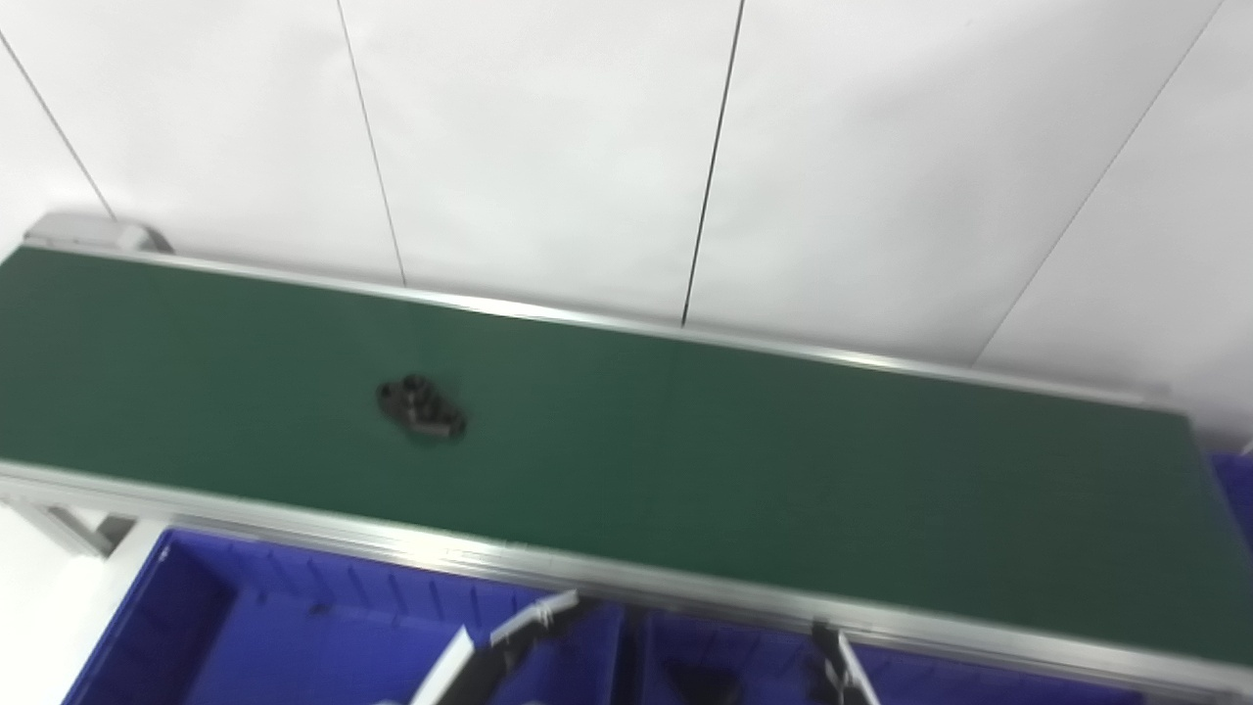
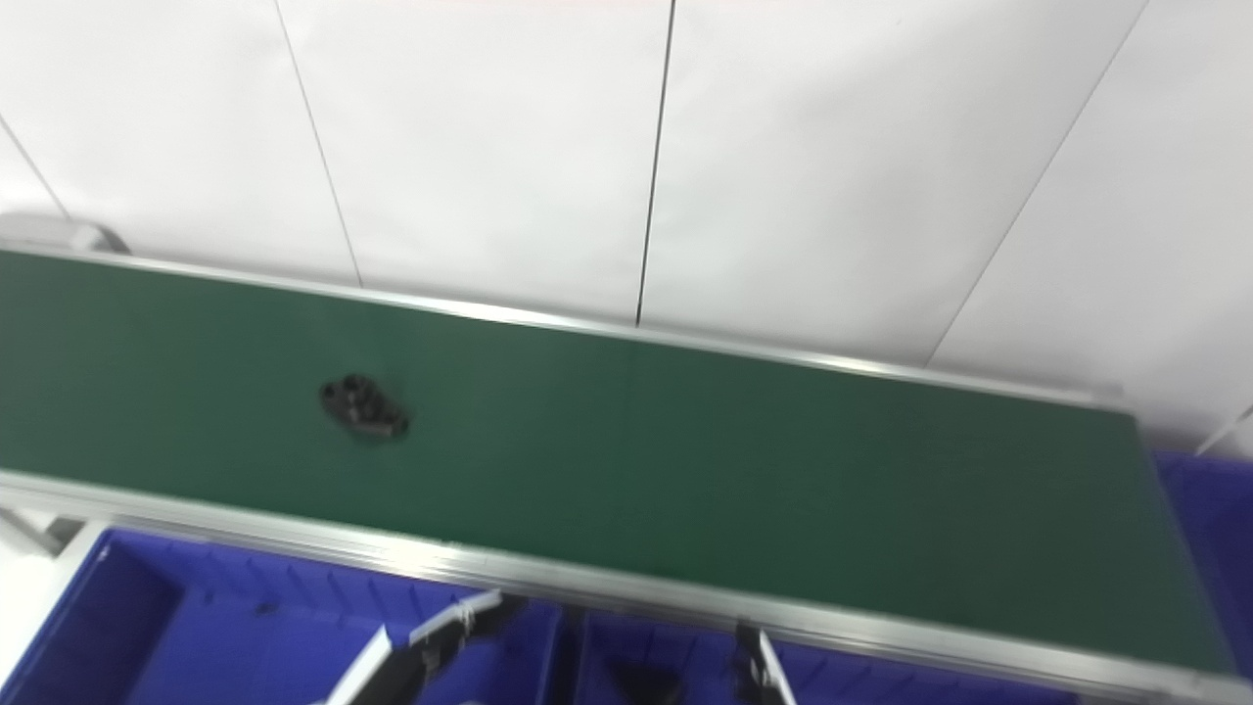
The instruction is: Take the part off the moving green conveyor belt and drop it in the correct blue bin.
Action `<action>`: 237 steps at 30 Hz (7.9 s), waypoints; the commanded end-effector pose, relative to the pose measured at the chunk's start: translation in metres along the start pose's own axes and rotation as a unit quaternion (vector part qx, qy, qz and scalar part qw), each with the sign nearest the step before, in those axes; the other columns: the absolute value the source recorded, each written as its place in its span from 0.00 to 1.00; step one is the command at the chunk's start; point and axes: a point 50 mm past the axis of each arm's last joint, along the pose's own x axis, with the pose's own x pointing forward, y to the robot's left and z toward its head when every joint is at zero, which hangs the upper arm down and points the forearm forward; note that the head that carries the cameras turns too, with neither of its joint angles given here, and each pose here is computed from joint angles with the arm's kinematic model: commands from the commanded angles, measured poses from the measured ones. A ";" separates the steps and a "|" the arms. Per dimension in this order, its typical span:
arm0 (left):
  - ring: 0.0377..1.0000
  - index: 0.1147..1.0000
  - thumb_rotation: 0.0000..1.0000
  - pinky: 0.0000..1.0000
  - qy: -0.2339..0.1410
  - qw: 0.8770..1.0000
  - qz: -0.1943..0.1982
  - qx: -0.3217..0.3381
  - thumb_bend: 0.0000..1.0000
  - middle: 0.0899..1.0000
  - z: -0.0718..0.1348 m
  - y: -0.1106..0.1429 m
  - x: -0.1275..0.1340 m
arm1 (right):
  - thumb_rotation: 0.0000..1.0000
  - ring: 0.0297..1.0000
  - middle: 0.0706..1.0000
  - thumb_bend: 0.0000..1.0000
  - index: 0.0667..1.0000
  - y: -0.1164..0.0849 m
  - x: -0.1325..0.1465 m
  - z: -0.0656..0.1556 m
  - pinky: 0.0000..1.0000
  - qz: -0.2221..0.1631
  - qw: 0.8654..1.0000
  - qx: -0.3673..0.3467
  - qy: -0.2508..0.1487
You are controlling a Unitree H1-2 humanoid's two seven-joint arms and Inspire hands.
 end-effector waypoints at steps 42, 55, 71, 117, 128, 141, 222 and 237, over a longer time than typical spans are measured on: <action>0.85 0.80 0.21 0.80 -0.025 1.000 -0.005 0.008 0.90 0.86 0.006 -0.033 0.020 | 0.44 0.89 0.92 0.87 0.95 -0.063 0.094 0.097 0.84 -0.040 0.979 -0.082 -0.184; 0.84 0.80 0.20 0.80 -0.021 0.999 -0.006 0.031 0.91 0.86 -0.001 -0.020 0.013 | 0.45 0.80 0.84 0.88 0.91 -0.062 0.141 0.114 0.72 -0.059 0.973 -0.129 -0.181; 0.86 0.80 0.24 0.82 -0.008 0.996 -0.046 0.070 0.93 0.88 -0.006 0.019 -0.006 | 0.42 0.73 0.78 0.87 0.85 -0.023 0.211 0.169 0.66 -0.046 0.966 -0.203 -0.151; 0.91 0.83 0.42 0.96 -0.005 0.998 -0.043 0.050 0.87 0.89 -0.009 0.027 0.001 | 0.29 0.75 0.78 0.90 0.78 0.032 0.294 0.106 0.68 0.082 0.915 -0.393 -0.047; 0.92 0.84 0.44 0.98 -0.010 0.998 -0.041 0.044 0.86 0.90 -0.006 0.025 0.000 | 0.18 0.75 0.76 0.81 0.76 0.034 0.288 0.086 0.68 0.103 0.907 -0.407 -0.028; 0.91 0.83 0.43 0.96 -0.011 0.998 -0.035 0.042 0.85 0.89 -0.003 0.031 -0.003 | 0.00 0.44 0.43 0.53 0.54 0.030 0.287 0.073 0.38 0.094 0.900 -0.424 -0.013; 0.81 0.78 0.34 0.78 -0.057 0.996 -0.034 0.052 0.92 0.81 0.059 0.035 -0.007 | 0.67 0.95 0.96 0.68 0.93 -0.038 0.049 0.068 0.97 0.144 0.902 -0.396 0.092; 0.83 0.78 0.37 0.81 -0.045 0.998 -0.026 0.043 0.93 0.81 0.053 0.039 -0.009 | 0.58 0.89 0.94 0.77 0.99 0.010 -0.013 0.076 0.81 0.059 0.991 -0.118 -0.016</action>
